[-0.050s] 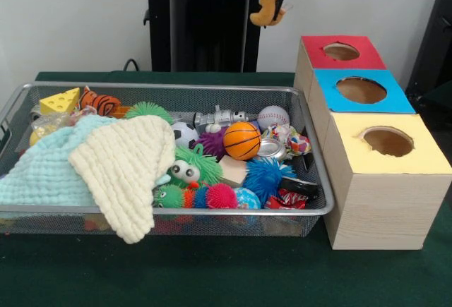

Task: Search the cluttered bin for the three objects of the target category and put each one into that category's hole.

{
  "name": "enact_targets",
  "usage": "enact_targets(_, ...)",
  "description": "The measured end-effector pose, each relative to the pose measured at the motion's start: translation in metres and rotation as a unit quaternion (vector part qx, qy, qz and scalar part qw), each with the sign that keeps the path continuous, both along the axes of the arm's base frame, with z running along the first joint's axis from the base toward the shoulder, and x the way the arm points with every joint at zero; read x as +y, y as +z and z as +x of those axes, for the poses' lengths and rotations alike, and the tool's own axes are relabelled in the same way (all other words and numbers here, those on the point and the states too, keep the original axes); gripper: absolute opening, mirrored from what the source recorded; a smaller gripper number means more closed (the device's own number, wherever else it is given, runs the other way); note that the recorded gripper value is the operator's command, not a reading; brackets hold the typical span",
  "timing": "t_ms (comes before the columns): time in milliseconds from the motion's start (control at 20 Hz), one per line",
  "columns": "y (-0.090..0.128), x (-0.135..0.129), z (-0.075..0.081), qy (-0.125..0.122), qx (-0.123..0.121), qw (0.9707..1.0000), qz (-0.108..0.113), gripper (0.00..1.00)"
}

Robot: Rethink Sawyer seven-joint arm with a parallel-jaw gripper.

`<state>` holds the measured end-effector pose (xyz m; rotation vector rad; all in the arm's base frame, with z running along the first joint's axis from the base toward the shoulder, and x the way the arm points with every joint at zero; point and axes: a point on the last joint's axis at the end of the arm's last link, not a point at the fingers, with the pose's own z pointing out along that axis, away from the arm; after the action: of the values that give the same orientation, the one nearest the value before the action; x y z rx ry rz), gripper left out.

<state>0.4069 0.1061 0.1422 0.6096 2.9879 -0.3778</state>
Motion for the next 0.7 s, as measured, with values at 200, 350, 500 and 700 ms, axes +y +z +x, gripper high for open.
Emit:
enact_targets(200, 0.014, -0.001, -0.013, -0.02, 0.01, 0.9998, 0.003, 0.0)
enact_targets(350, 0.024, -0.001, -0.02, -0.032, 0.012, 0.9994, 0.004, 0.0)
enact_targets(500, 0.035, -0.002, -0.031, -0.05, 0.012, 0.9987, 0.006, 0.0)
enact_targets(700, 0.046, -0.003, -0.044, -0.067, 0.007, 0.9977, 0.001, 0.0)
